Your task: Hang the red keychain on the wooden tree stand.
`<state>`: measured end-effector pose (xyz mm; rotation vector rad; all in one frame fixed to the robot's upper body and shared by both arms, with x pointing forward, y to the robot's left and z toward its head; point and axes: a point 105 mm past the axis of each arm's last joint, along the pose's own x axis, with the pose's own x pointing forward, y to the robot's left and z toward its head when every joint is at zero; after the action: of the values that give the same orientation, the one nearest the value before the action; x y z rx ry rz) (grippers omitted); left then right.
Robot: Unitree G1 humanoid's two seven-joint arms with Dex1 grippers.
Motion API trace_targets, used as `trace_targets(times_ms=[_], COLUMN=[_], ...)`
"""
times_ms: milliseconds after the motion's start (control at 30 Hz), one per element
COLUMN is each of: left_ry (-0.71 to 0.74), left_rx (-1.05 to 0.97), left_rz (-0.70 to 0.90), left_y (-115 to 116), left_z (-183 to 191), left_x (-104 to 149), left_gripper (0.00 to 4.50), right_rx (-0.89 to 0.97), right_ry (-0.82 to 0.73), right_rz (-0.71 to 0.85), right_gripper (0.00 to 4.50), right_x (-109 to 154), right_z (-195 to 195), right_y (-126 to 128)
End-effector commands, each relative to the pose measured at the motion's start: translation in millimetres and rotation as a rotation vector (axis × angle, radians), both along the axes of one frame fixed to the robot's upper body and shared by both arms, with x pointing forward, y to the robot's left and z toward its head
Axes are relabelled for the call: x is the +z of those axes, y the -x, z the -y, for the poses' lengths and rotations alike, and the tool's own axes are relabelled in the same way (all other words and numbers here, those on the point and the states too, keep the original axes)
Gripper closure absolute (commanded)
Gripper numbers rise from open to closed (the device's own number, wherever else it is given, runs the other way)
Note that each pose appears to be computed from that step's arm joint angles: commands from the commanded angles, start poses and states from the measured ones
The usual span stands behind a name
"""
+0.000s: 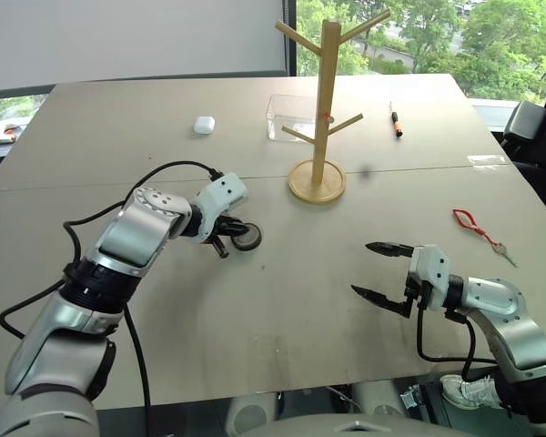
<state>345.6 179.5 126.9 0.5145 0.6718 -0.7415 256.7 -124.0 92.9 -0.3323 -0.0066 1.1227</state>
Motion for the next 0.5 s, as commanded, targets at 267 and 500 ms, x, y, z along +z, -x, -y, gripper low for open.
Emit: trace_targets(times_ms=[267, 500], left_ry=[0.314, 0.331], left_rx=[0.843, 1.317], left_rz=[0.422, 0.598], left_y=[-76, -57], left_z=[-113, -202], left_x=[76, 64], left_gripper=[4.49, 4.49], right_rx=[-0.005, 0.056], right_ry=[-0.019, -0.124], right_rz=[0.085, 0.098], right_gripper=[0.0, 0.0], right_x=[22, 50], right_z=[1, -4], right_y=[-5, 2])
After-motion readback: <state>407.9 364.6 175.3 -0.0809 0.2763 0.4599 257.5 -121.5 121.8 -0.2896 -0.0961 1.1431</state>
